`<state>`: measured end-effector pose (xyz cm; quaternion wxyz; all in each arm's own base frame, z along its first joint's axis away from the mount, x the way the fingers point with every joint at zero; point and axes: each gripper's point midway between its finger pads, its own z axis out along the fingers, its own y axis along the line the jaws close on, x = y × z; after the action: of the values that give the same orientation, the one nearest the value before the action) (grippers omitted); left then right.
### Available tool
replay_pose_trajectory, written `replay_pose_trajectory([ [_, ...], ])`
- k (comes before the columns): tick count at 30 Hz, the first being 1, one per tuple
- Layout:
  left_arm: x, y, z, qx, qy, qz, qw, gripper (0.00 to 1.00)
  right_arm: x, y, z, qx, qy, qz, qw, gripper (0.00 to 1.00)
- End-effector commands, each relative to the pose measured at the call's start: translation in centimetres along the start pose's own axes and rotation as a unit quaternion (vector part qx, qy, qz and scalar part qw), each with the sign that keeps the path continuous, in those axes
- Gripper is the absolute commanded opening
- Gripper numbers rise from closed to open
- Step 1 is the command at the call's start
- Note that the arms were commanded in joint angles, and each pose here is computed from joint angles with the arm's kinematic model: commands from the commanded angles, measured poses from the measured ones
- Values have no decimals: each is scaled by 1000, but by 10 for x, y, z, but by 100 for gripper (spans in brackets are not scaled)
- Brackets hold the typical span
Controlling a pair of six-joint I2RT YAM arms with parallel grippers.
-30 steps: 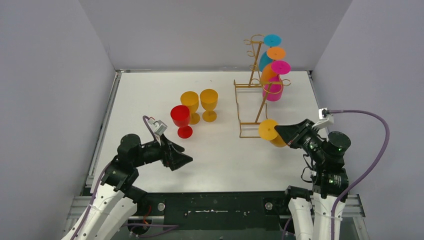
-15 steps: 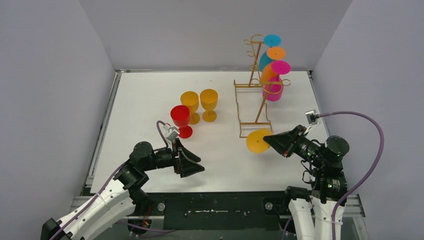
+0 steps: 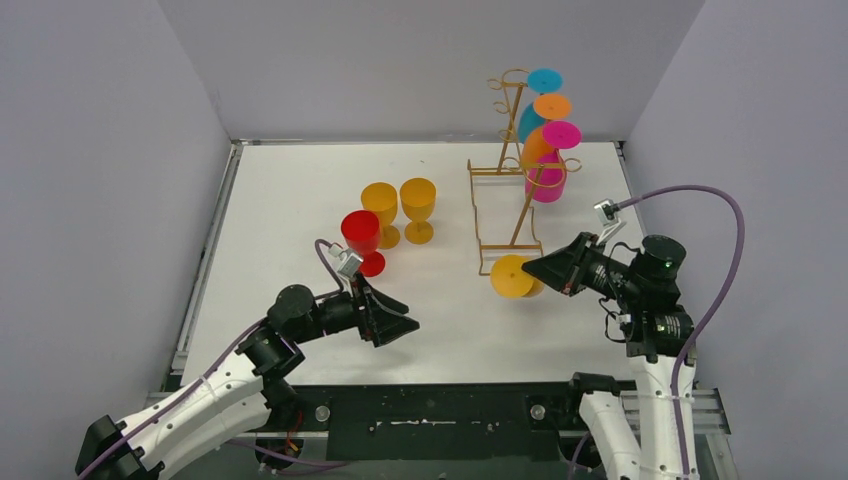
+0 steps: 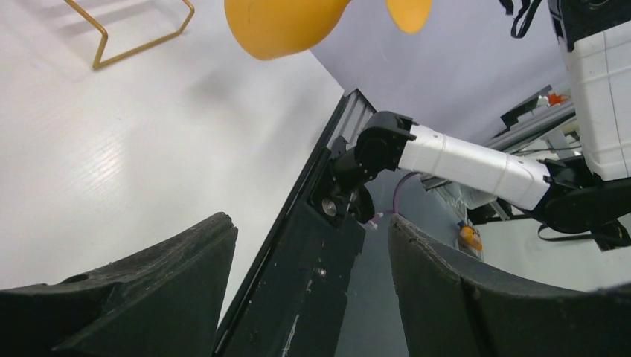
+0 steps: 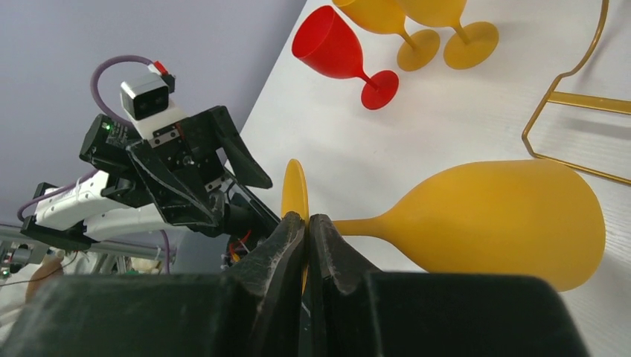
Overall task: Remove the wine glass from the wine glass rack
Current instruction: Place the wine glass at the center of the board.
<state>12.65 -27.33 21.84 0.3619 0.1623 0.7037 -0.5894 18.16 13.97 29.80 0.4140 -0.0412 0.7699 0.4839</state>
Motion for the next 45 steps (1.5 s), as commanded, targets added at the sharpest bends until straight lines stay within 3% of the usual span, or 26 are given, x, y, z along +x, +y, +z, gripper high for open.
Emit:
replay_pose_trajectory([
  [1,-24,-9,-1,5,-58,10,998,72,-3,2,6,5,21,-38,999,0],
  [6,-22,0,0,-20,-50,5,999,72,17,7,48,20,80,-68,994,0],
  [10,-24,1,-3,-28,-56,4,998,72,22,23,75,41,72,-109,991,0],
  [15,-7,0,-8,-4,-37,12,999,73,49,57,101,-45,91,-104,989,0],
  [20,18,-3,-13,48,-16,4,999,72,96,79,117,-88,122,-154,977,0],
  [24,13,-28,-21,116,-42,-6,992,56,117,89,124,-101,136,-180,969,0],
  [29,18,-40,-27,144,-25,-1,989,52,120,95,128,-119,127,-186,967,0],
  [34,24,-43,-30,156,-14,-2,988,41,125,101,128,-146,126,-184,964,0],
  [40,17,-57,-36,192,-35,3,981,33,129,108,127,-171,126,-183,960,0],
  [43,13,-58,-37,195,-47,7,980,23,132,110,126,-180,129,-183,958,0],
  [45,14,-53,-35,184,-49,4,982,11,134,111,125,-186,131,-184,956,0],
])
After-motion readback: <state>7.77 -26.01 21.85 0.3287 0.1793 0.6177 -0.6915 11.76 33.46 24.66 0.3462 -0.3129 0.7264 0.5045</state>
